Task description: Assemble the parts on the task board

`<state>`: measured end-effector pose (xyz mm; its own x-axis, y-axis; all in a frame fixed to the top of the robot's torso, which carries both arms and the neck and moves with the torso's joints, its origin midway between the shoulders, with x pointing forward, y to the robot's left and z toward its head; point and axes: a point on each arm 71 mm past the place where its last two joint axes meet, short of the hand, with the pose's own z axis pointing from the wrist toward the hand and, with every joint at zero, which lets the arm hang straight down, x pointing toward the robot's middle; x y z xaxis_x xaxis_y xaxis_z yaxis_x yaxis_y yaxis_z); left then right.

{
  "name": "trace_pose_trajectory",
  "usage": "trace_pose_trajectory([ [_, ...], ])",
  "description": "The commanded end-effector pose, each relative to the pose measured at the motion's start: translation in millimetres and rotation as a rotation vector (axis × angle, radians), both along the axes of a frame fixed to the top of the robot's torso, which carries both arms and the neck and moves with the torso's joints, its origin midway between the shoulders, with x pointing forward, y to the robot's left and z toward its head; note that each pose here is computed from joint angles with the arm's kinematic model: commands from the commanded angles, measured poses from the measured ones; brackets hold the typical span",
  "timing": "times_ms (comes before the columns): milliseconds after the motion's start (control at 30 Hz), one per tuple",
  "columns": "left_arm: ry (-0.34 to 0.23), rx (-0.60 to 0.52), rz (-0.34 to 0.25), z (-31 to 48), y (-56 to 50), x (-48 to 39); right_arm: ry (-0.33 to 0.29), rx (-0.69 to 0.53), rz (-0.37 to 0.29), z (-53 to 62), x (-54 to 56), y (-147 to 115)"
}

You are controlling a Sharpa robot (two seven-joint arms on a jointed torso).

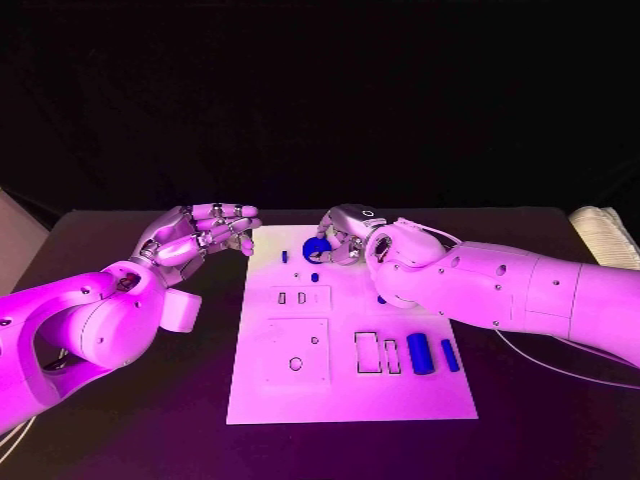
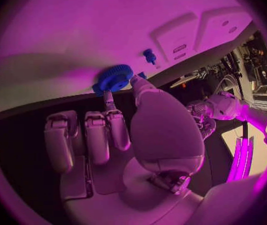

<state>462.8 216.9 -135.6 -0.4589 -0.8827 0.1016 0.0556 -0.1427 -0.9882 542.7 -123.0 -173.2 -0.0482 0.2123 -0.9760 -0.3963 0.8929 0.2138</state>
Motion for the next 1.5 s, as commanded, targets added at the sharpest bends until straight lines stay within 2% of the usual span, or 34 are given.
trace_pose_trajectory([
  [33,-0.009,-0.004,-0.022,1.3,-2.3,-0.3,0.024,-0.003,0.011,-1.9,0.0,0],
  [567,-0.009,-0.003,-0.019,1.0,-2.0,0.3,0.069,-0.015,0.007,-5.6,0.0,-6],
  [767,-0.01,-0.003,-0.019,0.9,-1.7,0.5,0.028,0.013,-0.006,-2.2,-0.8,-12],
  [867,-0.01,-0.003,-0.017,0.8,-1.0,0.9,-0.019,0.06,-0.005,2.6,-3.9,-18],
  [1000,-0.011,-0.001,-0.012,0.5,1.0,1.8,-0.071,0.161,0.01,12.2,-12.0,-32],
  [1100,-0.011,0.001,-0.005,0.2,3.3,2.8,-0.083,0.236,0.022,22.2,-18.6,-47],
  [1200,-0.012,0.003,0.002,-0.1,5.8,3.9,-0.055,0.296,0.027,31.9,-24.3,-68],
  [1267,-0.013,0.004,0.005,-0.2,6.9,4.3,-0.034,0.308,0.03,34.3,-26.8,-79],
  [1500,-0.013,0.004,0.006,-0.5,8.0,4.9,0.048,0.294,0.016,33.7,-29.3,-127],
])
